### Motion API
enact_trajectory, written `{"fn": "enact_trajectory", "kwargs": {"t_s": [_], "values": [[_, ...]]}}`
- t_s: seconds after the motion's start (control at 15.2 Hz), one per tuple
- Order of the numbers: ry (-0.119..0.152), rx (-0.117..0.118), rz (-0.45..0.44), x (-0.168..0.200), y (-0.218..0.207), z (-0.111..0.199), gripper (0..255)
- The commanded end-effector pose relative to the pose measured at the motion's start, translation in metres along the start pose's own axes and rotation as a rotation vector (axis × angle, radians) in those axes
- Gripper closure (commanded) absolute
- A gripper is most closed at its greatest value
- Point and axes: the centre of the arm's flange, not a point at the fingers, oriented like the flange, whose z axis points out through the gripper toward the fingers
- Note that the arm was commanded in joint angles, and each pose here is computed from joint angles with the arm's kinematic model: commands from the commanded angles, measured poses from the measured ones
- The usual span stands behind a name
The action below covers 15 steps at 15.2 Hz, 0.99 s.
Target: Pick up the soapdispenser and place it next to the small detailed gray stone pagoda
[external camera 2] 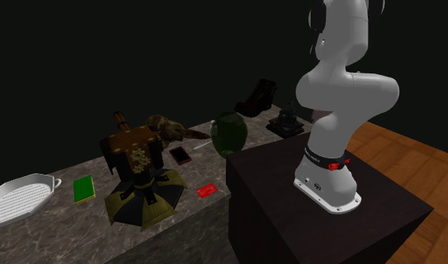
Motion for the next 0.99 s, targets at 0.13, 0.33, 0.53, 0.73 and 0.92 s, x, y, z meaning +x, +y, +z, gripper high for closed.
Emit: {"fn": "enact_trajectory", "kwargs": {"t_s": [0.13,0.33,0.53,0.73,0.92], "values": [[0.001,-0.001,0.000,0.002,0.001,0.021,255],[0.001,-0.001,0.000,0.004,0.002,0.036,255],[0.001,-0.001,0.000,0.005,0.003,0.052,255],[0.001,-0.001,0.000,0.006,0.003,0.057,255],[0.001,-0.001,0.000,0.006,0.003,0.057,255]]}}
